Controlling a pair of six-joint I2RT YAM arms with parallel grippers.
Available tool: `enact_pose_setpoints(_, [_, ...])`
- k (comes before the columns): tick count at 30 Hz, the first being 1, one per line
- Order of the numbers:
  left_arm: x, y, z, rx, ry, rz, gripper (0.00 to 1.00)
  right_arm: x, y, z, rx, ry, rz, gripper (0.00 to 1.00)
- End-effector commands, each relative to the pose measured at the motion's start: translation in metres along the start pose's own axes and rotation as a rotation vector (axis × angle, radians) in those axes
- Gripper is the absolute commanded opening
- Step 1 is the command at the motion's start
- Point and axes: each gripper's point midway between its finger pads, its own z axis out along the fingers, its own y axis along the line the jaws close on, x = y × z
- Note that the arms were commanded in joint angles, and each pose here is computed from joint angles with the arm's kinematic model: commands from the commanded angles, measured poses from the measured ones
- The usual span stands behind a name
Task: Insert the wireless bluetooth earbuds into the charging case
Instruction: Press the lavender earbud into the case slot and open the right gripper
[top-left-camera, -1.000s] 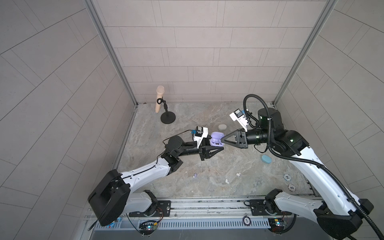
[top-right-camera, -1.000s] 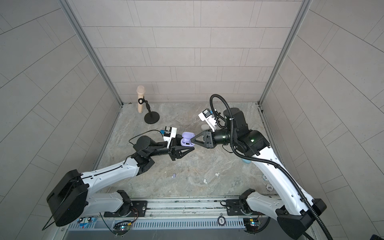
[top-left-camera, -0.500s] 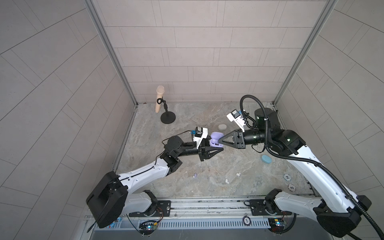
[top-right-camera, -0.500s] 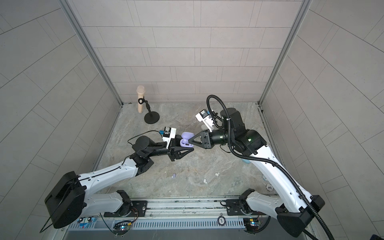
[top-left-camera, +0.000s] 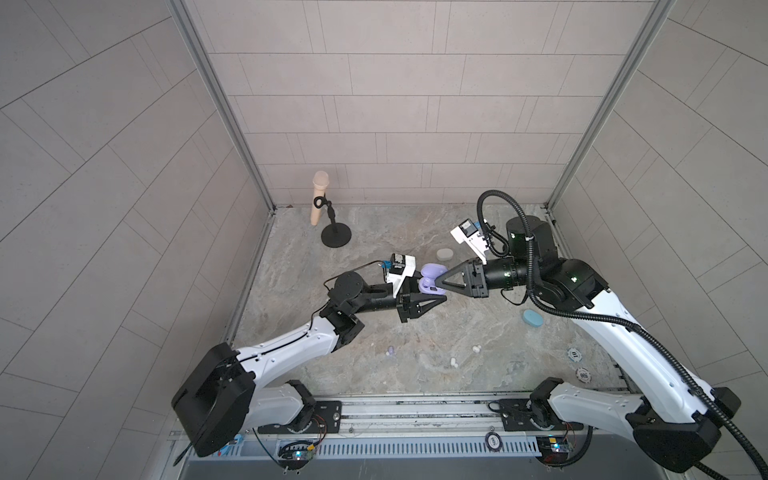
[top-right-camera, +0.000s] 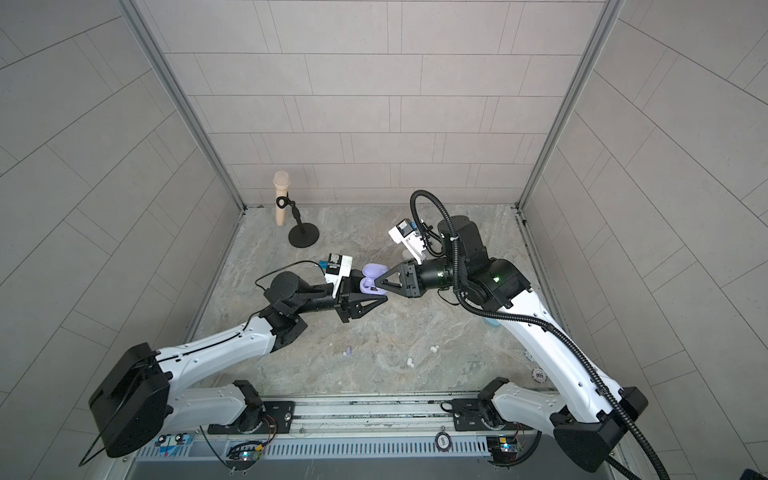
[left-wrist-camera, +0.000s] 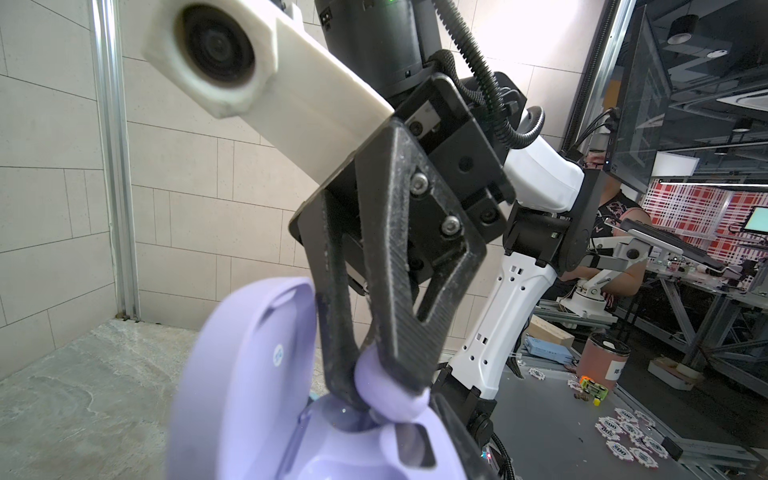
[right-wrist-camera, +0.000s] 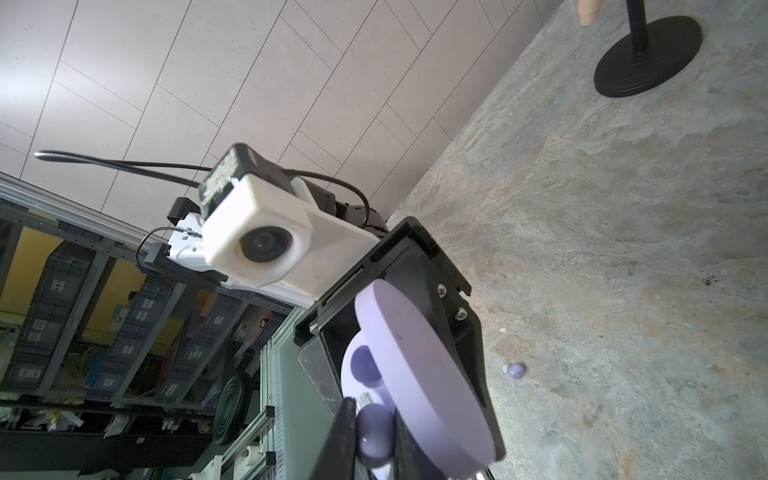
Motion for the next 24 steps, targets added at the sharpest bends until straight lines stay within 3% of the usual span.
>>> enact_pose_setpoints(1, [-0.026,-0.017,-0.001,0.045,-0.064,0.067,0.02,-0.001,-0.004,0.0,0.034,-0.002,-0.016,0.12])
enact_pose_setpoints(11, [-0.028,-0.02,-0.003,0.052,-0.068,0.067,0.02,-0.004,-0.006,0.0,0.06,0.002,-0.02,0.29])
enact_pose_setpoints(24, [-0.023,-0.023,0.0,0.066,-0.063,0.047,0.01,-0.012,-0.008,-0.004,0.119,-0.011,-0.042,0.41])
